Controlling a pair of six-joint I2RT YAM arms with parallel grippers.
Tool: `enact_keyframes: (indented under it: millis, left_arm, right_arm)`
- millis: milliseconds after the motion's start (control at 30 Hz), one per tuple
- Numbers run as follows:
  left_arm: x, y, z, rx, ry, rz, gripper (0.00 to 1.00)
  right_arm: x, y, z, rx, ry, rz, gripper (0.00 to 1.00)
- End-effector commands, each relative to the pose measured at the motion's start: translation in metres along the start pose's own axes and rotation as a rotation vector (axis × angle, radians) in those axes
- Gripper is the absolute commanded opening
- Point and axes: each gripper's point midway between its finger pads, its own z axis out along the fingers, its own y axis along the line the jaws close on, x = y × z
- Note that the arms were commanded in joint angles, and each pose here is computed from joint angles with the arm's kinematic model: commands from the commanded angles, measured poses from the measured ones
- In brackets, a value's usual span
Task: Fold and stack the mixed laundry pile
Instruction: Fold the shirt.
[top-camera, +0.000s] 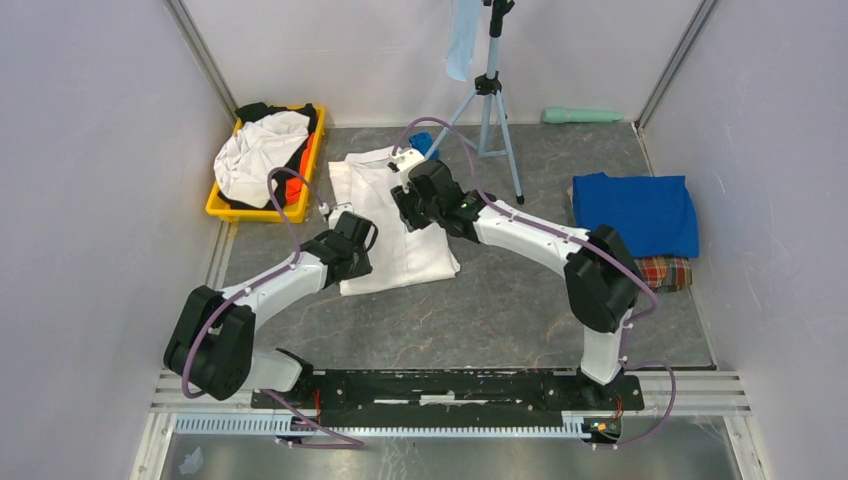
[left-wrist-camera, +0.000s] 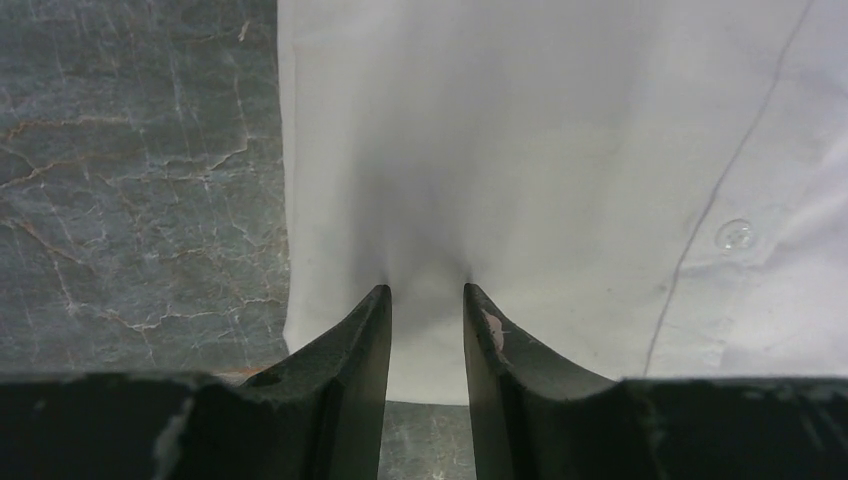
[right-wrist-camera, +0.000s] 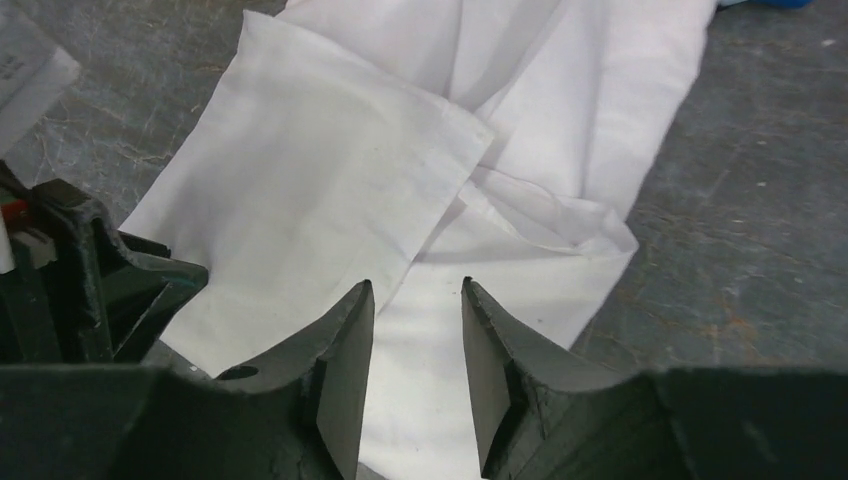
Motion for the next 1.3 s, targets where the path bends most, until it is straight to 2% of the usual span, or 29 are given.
enact_keyframes:
  millis: [0, 100, 300, 467, 700, 867, 1000, 1133, 1200, 1267]
  left_arm:
    - [0.001, 0.007, 0.004, -0.040, -0.040, -0.078, 0.38]
    - [0.015, 0.014, 0.004, -0.041, -0.024, -0.100, 0.37]
    - [0.036, 0.032, 0.000, -0.070, -0.008, -0.126, 0.37]
    - [0.050, 0.040, -0.001, -0.107, 0.020, -0.157, 0.35]
    - [0.059, 0.047, -0.009, -0.109, 0.006, -0.176, 0.31]
    - [0.057, 0.048, -0.007, -0.140, 0.006, -0.174, 0.28]
    - [0.054, 0.047, -0.005, -0.152, 0.000, -0.164, 0.27]
    - [0.046, 0.045, -0.010, -0.135, -0.023, -0.163, 0.30]
    - [0.031, 0.039, -0.021, -0.101, -0.060, -0.154, 0.34]
    - [0.008, 0.029, -0.034, -0.055, -0.117, -0.144, 0.43]
  right_arm:
    - [0.009, 0.027, 0.032, -0.147, 0.013, 0.020, 0.38]
    - [0.014, 0.031, 0.054, -0.162, 0.040, 0.023, 0.32]
    - [0.031, 0.027, 0.101, -0.175, 0.094, 0.048, 0.30]
    - [0.027, 0.013, 0.127, -0.173, 0.071, 0.059, 0.30]
    - [0.027, 0.007, 0.148, -0.179, 0.034, 0.077, 0.37]
    - [-0.011, -0.011, 0.154, -0.111, -0.067, 0.036, 0.41]
    - [-0.063, -0.019, 0.145, -0.071, -0.192, -0.032, 0.47]
    - [-0.116, -0.026, 0.098, -0.029, -0.278, -0.041, 0.53]
    - [-0.128, -0.029, 0.066, -0.013, -0.321, -0.037, 0.55]
    - [-0.113, -0.032, 0.042, -0.008, -0.314, -0.026, 0.54]
